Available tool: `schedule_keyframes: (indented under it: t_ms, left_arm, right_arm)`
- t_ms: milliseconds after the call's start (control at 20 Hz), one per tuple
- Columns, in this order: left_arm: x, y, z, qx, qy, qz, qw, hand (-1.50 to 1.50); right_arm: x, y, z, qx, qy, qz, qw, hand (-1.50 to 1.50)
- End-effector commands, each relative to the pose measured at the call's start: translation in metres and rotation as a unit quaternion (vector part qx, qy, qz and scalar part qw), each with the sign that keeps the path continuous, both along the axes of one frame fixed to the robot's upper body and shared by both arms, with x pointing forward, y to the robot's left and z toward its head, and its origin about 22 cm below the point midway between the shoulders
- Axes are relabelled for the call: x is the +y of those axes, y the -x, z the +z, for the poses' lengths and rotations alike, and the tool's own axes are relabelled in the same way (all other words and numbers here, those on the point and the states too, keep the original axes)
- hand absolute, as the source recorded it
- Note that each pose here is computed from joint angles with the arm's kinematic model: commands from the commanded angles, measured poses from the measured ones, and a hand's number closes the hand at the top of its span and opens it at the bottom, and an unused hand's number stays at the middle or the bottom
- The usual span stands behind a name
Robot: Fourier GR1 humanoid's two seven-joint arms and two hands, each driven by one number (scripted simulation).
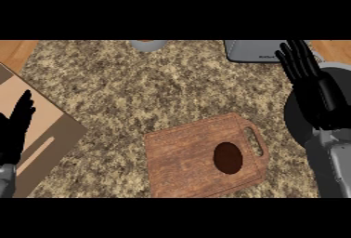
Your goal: Pick the cupcake from the cutting board and place it in the pot
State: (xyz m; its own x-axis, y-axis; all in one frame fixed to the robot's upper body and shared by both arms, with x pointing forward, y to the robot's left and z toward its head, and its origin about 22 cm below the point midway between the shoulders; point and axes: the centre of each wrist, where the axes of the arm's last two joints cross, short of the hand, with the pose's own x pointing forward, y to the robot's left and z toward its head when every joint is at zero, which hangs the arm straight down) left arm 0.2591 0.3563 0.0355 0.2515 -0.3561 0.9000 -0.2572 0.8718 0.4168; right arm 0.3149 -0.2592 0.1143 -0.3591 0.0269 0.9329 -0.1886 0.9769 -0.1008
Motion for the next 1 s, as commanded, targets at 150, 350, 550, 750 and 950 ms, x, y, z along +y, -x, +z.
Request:
schedule_keyframes:
  t_ms: [150, 350, 550, 750, 950]
  left_arm:
    - [-0.041, -0.027, 0.032, -0.11, 0.087, -0.051, 0.9889, 0.0]
    - [-0.07, -0.027, 0.043, -0.13, 0.135, -0.083, 0.9788, 0.0]
    - [-0.079, -0.031, 0.058, -0.138, 0.146, -0.085, 0.976, 0.0]
    - [-0.069, -0.028, 0.044, -0.126, 0.147, -0.082, 0.9777, 0.0]
    - [-0.077, -0.037, 0.042, -0.135, 0.144, -0.071, 0.9777, 0.0]
  right_arm:
    - [-0.05, -0.009, -0.036, 0.002, 0.029, -0.023, 0.999, 1.5]
    - [-0.076, 0.007, -0.034, -0.01, 0.305, -0.085, 0.948, 1.5]
    - [-0.078, 0.042, -0.132, -0.05, 0.157, -0.095, 0.982, -1.5]
    - [-0.081, 0.034, -0.113, -0.098, 0.138, -0.062, 0.984, -1.5]
    - [-0.088, 0.027, -0.078, -0.072, 0.2, -0.003, 0.977, -1.5]
